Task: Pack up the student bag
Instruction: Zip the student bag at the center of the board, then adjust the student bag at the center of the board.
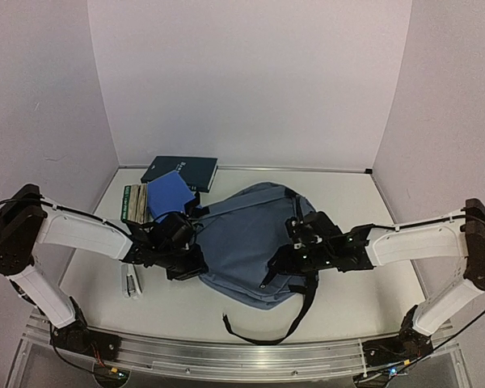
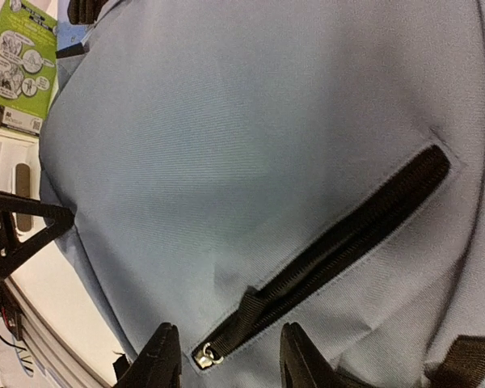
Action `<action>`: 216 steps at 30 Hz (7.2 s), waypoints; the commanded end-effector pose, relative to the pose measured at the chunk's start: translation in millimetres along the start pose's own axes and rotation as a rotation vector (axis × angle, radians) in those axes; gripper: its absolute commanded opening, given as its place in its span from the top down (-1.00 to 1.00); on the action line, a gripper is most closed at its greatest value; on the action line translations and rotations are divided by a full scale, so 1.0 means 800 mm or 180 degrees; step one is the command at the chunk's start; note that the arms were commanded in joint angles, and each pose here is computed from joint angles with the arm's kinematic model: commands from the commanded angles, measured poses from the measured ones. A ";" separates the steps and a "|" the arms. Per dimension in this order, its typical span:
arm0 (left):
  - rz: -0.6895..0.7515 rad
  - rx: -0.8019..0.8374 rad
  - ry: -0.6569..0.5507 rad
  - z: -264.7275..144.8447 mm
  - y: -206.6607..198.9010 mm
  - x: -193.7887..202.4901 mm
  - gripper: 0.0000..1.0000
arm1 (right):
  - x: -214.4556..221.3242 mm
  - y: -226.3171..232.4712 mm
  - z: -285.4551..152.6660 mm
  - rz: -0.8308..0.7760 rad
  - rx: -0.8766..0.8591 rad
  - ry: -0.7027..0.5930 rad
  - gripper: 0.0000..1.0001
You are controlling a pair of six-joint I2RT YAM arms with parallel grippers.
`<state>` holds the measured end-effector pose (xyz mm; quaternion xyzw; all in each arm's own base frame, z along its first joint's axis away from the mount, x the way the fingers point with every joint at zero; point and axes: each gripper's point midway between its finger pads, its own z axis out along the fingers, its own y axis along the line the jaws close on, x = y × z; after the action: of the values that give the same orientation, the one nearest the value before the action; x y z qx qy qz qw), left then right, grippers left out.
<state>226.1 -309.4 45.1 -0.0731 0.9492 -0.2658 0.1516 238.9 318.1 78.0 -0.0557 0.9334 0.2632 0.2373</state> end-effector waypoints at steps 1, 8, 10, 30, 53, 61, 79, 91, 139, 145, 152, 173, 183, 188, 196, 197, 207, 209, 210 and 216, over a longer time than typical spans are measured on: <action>0.0150 0.0282 -0.0296 0.005 -0.021 -0.059 0.68 | -0.010 0.005 -0.018 0.0043 -0.0141 -0.0133 0.16; 0.0616 0.0346 -0.0596 0.004 -0.049 -0.143 0.55 | -0.015 0.015 -0.020 0.0230 -0.0343 -0.0223 0.16; 0.0678 0.0191 -0.0661 -0.003 -0.047 -0.155 0.26 | -0.019 0.022 -0.022 0.0282 -0.0423 -0.0270 0.16; 0.0221 0.0394 -0.0190 0.010 -0.065 -0.053 -0.19 | -0.044 0.019 0.036 0.0480 -0.0228 -0.0414 0.31; 0.0200 0.0423 -0.0010 0.041 -0.066 -0.040 0.37 | -0.047 0.020 0.080 0.0564 -0.0336 -0.0344 0.55; 0.0166 0.0342 -0.0039 0.043 -0.058 -0.041 0.85 | -0.046 0.019 0.084 0.0631 -0.0336 -0.0323 0.98; 0.0104 0.0074 -0.0124 0.041 -0.025 -0.040 0.99 | -0.083 -0.038 0.015 0.1021 0.0084 -0.1159 1.00; 0.0048 0.0060 -0.0134 0.029 -0.011 -0.042 1.00 | -0.116 -0.106 0.000 0.0995 0.0537 -0.1349 1.00; 0.0916 0.0262 -0.0987 -0.225 0.045 -0.297 -0.84 | -0.212 -0.245 -0.005 0.0581 -0.0174 -0.0626 0.09; 0.1012 0.0051 -0.1208 -0.237 0.061 -0.299 -0.85 | -0.207 -0.244 0.023 0.0547 -0.0354 -0.0454 0.23; 0.0932 -0.0161 -0.1103 -0.221 0.081 -0.300 -0.85 | -0.226 -0.214 0.006 0.0329 -0.0687 -0.0589 0.81; 0.0918 -0.0047 -0.1126 -0.231 0.072 -0.293 -0.85 | -0.409 0.000 -0.388 -0.0894 -0.0880 -0.2701 1.00; 0.0919 -0.0005 -0.1142 -0.234 0.069 -0.290 -0.85 | -0.360 0.055 -0.248 -0.1407 -0.0285 -0.1797 1.00; 0.0910 0.0024 -0.1098 -0.229 0.069 -0.289 -0.85 | -0.302 0.088 -0.170 -0.1501 -0.0326 -0.1335 1.00; 0.0911 0.0114 -0.1012 -0.223 0.065 -0.286 -0.84 | -0.191 0.148 -0.105 -0.1571 -0.0661 -0.0710 0.69; 0.0933 0.0167 -0.0996 -0.223 0.061 -0.284 -0.84 | -0.181 0.155 -0.106 -0.1561 -0.0710 -0.0669 0.34; 0.1196 0.0599 -0.0899 -0.226 -0.006 -0.250 -0.81 | -0.212 0.070 -0.171 -0.0504 0.0080 -0.1339 -0.65; 0.1231 0.0720 -0.0787 -0.219 -0.035 -0.230 -0.80 | -0.209 0.031 -0.164 -0.0278 0.0213 -0.1259 -0.66; 0.1192 0.0789 -0.0730 -0.216 -0.048 -0.221 -0.79 | -0.206 0.009 -0.157 -0.0163 0.0261 -0.1190 -0.66; 0.1215 0.1147 -0.0547 -0.183 -0.117 -0.157 -0.71 | -0.153 -0.079 -0.120 0.0259 0.0539 -0.0790 -0.59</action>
<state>316.1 -251.7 222.0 0.1155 0.8934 -0.3437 0.2652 335.4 232.6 229.3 -0.0074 0.8901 0.2173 0.4006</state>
